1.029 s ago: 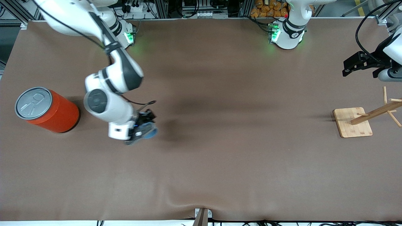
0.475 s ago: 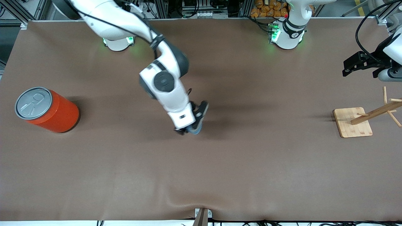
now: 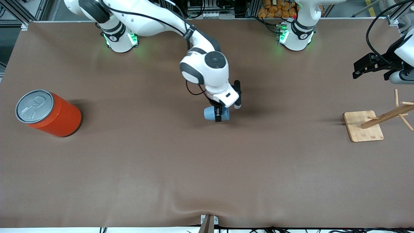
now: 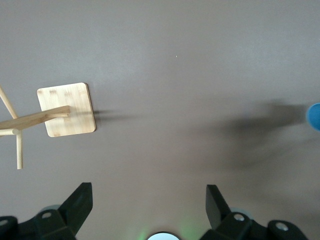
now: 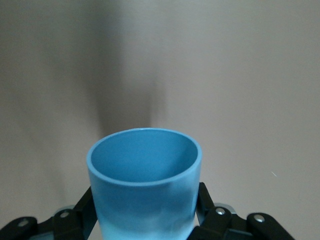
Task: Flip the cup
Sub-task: 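Carry the blue cup with the right gripper toward the table middle, then lower the blue cup onto its side and open the right gripper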
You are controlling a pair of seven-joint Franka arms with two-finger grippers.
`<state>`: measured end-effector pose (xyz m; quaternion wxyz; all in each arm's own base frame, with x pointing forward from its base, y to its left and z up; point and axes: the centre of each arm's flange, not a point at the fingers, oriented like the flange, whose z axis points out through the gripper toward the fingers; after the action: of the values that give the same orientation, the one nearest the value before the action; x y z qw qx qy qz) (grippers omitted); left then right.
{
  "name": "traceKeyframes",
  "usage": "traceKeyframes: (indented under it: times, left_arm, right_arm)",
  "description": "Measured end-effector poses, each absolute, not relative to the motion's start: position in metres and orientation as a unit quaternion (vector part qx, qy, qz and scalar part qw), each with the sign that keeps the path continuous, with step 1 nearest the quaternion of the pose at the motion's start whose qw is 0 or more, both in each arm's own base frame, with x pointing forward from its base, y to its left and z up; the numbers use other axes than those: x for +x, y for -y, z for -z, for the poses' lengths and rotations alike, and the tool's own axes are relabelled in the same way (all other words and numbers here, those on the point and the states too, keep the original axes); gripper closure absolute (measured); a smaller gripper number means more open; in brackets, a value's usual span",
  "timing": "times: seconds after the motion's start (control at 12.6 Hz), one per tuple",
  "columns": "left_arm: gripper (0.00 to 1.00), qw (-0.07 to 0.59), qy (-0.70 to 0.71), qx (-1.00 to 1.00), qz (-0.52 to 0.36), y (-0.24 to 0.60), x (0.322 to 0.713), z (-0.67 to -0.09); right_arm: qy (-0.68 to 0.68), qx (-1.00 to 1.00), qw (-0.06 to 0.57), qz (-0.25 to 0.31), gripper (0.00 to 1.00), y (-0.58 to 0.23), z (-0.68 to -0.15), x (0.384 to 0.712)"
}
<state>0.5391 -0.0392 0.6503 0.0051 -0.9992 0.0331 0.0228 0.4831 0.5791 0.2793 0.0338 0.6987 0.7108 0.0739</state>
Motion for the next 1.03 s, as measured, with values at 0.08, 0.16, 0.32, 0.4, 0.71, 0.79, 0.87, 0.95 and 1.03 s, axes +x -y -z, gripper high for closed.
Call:
traceKeyframes:
  times: [0.08,0.16,0.32,0.4,0.71,0.79,0.87,0.95,1.03]
  left_arm:
    - [0.00,0.005,-0.033,-0.999,-0.023,0.039,0.539,-0.650]
    - [0.00,0.005,-0.033,-0.999,-0.023,0.039,0.539,-0.650]
    - [0.00,0.005,-0.033,-0.999,-0.023,0.039,0.539,-0.650]
    - [0.00,0.005,-0.033,-0.999,-0.023,0.039,0.539,-0.650]
    - [0.00,0.005,-0.033,-0.999,-0.023,0.039,0.539,-0.650]
    - [0.00,0.005,-0.033,-0.999,-0.023,0.039,0.539,-0.650]
    - [0.00,0.005,-0.033,-0.999,-0.023,0.039,0.539,-0.650]
    - [0.00,0.005,-0.033,-0.999,-0.023,0.039,0.539,-0.650]
    - [0.00,0.005,-0.033,-0.999,-0.023,0.039,0.539,-0.650]
  right_arm:
    - [-0.715,0.695,0.034,-0.075,0.20,-0.584,-0.263,0.479]
    - [-0.716,0.692,0.037,-0.079,0.20,-0.587,-0.250,0.479]
    - [-0.718,0.690,0.039,-0.081,0.20,-0.590,-0.239,0.478]
    - [-0.721,0.688,0.038,-0.082,0.20,-0.594,-0.235,0.474]
    - [-0.718,0.690,0.037,-0.079,0.20,-0.605,-0.222,0.459]
    - [-0.716,0.692,0.040,-0.079,0.20,-0.605,-0.219,0.458]
    - [-0.715,0.693,0.044,-0.080,0.20,-0.604,-0.217,0.459]
    - [-0.714,0.694,0.046,-0.079,0.20,-0.604,-0.215,0.459]
    - [-0.714,0.694,0.046,-0.077,0.20,-0.603,-0.210,0.459]
